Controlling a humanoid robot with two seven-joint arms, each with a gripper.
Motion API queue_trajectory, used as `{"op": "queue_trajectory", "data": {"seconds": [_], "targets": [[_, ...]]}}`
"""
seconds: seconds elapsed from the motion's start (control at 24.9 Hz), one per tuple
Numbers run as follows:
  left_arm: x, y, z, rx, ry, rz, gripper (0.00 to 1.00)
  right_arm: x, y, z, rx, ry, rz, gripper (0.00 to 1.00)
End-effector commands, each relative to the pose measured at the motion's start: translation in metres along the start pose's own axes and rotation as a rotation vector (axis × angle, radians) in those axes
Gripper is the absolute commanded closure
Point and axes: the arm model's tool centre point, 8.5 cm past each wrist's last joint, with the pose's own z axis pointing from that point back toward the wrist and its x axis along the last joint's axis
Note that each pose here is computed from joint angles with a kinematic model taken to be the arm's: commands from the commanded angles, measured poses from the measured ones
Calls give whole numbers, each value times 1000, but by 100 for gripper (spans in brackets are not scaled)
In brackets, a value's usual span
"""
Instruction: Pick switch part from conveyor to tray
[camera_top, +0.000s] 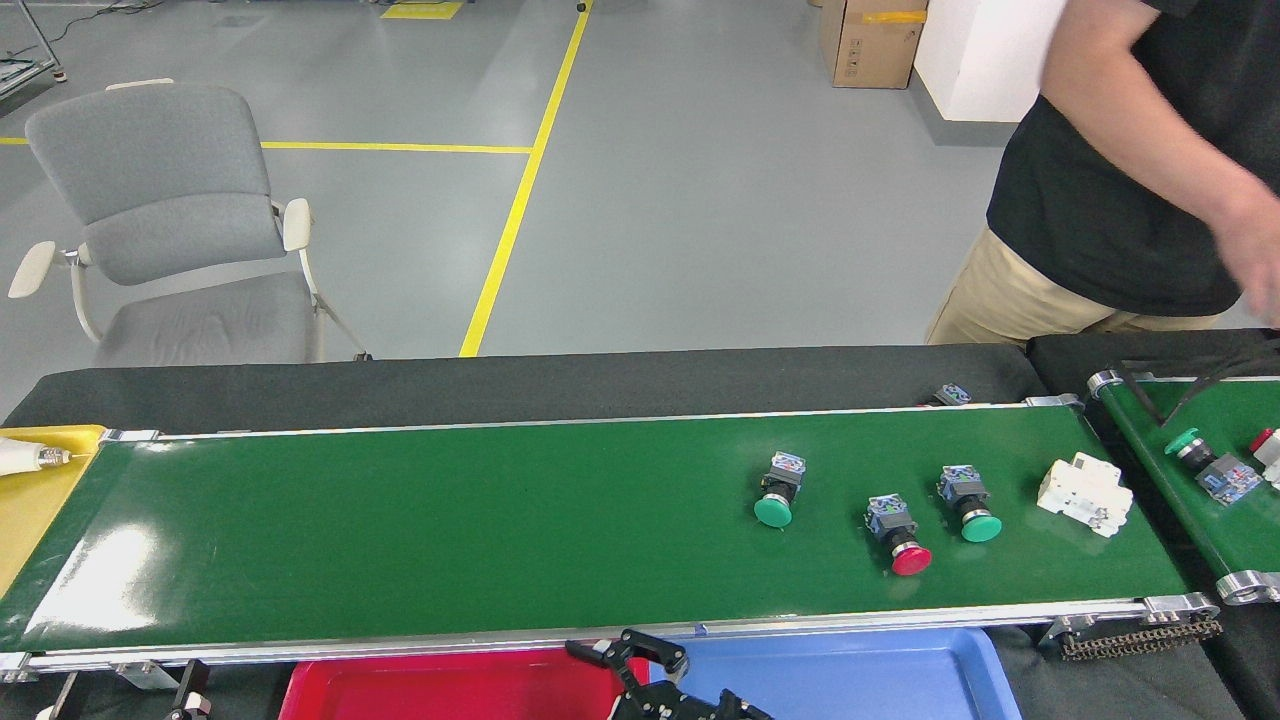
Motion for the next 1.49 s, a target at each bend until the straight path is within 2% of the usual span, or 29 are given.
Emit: {"op": "queue_trajectory", "data": {"seconds": [0.0, 0.08, 0.12, 0.24, 0.32, 0.56, 0.72, 0.92, 0.96, 1.0, 1.05, 1.21, 1.33, 1.45], "targets": [[-2, 7, -1, 25, -11, -13, 0, -49, -11, 43, -100, 247, -13, 0], [-2, 7, 0, 23, -12, -12, 0, -88, -4, 101, -175, 497, 6, 0], [-2, 6, 0, 21, -12, -12, 0, -92, 1, 116, -190, 561, 15, 0], [-1, 6, 0, 22, -13, -13, 0, -100, 7, 129, -156, 682, 16, 0], [0, 7, -2, 28, -15, -11, 0, -105, 4, 123, -132, 693, 9, 0], [4, 9, -10, 36, -26, -7, 0, -85, -17, 50, -110, 557, 71, 0], [17, 10, -19, 46, -61, 1, 0, -68, -14, -3, -49, 522, 79, 0], [19, 12, -25, 43, -66, -32, 0, -63, -6, -48, 2, 533, 90, 2], [19, 12, -26, 44, -68, -31, 0, -61, -2, -52, 20, 527, 92, 9], [20, 13, -27, 47, -71, -30, 0, -59, 2, -56, 41, 513, 92, 24], [23, 13, -29, 50, -80, -28, 0, -57, 5, -61, 61, 501, 94, 45], [26, 14, -30, 53, -96, -24, 0, -53, 8, -69, 83, 475, 100, 87], [27, 13, -30, 48, -112, -27, 0, -51, 6, -70, 76, 450, 106, 97], [30, 13, -29, 45, -139, -29, 0, -24, -1, -75, 54, 267, 127, 98]]}}
